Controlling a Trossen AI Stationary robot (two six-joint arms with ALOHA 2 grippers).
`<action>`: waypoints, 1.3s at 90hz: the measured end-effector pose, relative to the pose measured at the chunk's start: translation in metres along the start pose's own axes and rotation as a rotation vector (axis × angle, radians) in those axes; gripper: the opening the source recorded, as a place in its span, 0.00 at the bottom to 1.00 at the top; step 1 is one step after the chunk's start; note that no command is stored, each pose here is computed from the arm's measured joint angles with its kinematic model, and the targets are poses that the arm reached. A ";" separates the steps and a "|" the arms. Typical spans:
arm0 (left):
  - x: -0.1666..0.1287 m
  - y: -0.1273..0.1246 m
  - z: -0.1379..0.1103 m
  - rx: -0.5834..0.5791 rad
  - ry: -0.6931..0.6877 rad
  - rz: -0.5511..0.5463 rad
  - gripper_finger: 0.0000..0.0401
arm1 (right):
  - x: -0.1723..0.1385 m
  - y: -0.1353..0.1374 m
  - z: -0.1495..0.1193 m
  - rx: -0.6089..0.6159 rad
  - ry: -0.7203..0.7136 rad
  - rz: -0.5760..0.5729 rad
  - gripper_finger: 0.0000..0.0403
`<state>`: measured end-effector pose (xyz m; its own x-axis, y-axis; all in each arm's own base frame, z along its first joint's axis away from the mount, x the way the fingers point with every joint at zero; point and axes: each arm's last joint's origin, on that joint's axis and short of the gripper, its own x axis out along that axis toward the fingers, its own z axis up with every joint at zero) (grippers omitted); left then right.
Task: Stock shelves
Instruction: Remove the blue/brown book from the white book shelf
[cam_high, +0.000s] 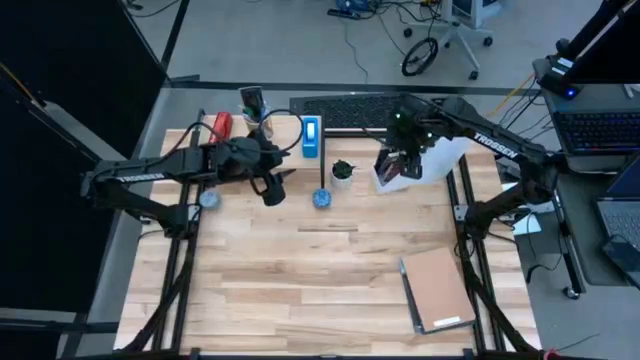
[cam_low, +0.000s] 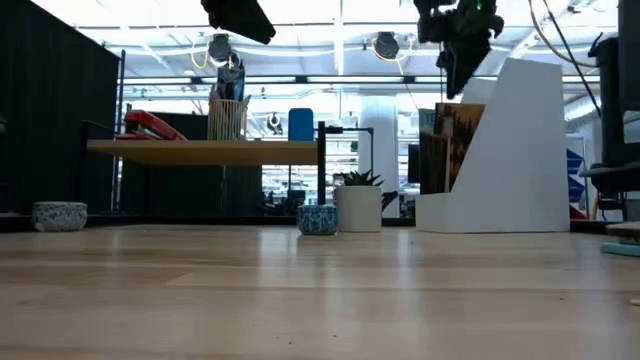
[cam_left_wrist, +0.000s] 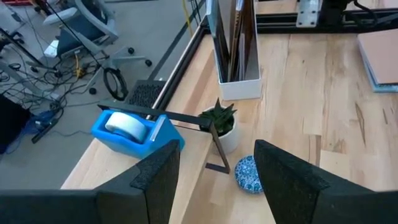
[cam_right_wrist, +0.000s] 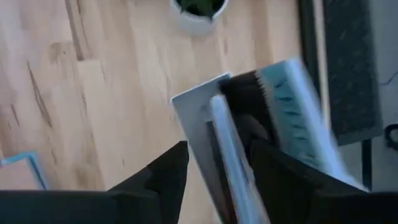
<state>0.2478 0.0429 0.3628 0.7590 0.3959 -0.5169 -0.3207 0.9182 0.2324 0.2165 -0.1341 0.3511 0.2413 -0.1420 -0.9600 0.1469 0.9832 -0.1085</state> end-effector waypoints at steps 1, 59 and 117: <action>0.000 0.000 0.000 0.000 0.000 0.000 0.48 | 0.002 0.000 0.000 -0.002 0.005 0.000 0.39; 0.000 0.000 0.000 0.001 0.000 0.000 0.48 | 0.027 -0.002 -0.002 -0.015 0.043 -0.079 0.33; 0.000 0.000 0.000 0.002 0.000 0.000 0.48 | 0.019 -0.002 -0.004 -0.045 0.080 -0.102 0.01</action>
<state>0.2479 0.0428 0.3628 0.7593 0.3957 -0.5166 -0.3195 0.9183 0.2338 0.2167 -0.1383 0.3321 0.1494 -0.2335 -0.9608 0.1227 0.9686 -0.2163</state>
